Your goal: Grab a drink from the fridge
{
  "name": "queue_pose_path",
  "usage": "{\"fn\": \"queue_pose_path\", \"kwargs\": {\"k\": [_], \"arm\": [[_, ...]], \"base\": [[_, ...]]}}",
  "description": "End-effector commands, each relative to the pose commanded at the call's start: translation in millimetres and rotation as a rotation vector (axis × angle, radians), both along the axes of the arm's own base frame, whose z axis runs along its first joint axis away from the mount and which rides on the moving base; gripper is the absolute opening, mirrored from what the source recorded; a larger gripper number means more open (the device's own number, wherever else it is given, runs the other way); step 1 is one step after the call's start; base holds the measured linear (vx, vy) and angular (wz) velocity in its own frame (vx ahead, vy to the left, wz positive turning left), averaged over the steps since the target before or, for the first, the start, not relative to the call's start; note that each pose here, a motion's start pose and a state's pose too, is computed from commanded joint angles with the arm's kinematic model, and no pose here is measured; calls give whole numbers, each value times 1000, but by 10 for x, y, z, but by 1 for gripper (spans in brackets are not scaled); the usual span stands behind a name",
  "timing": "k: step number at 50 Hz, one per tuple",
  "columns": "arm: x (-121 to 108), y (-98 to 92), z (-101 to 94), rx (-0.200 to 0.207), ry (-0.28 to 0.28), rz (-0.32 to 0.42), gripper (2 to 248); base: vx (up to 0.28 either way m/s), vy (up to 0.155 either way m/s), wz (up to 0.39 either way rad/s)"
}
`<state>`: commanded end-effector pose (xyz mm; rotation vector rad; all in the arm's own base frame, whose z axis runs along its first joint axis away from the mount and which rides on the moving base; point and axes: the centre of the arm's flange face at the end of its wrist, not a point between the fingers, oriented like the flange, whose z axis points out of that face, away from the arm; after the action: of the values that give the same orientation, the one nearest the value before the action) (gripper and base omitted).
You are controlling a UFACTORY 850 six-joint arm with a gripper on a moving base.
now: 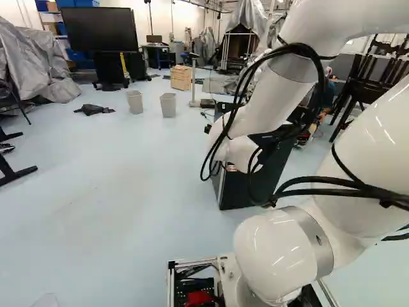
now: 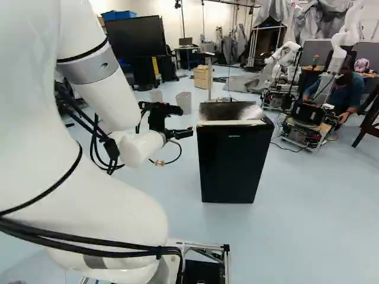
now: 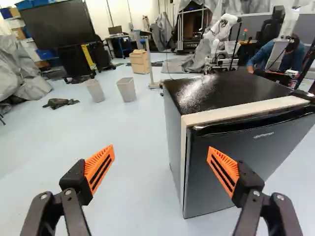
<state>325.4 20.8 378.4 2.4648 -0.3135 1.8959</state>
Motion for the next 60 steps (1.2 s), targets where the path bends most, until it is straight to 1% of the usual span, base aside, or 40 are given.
{"fn": "queue_pose_path", "kwargs": {"k": [13,27,48,60], "arm": [[156,66,-60,29,-8,-92,247],[334,138,-170,49,-11,-200,247],[564,254,-379,63,-3,-369,247],[660,308,-508,61,0,-465,247]], "base": [[0,0,0],[0,0,0],[0,0,0],[0,0,0]]}}
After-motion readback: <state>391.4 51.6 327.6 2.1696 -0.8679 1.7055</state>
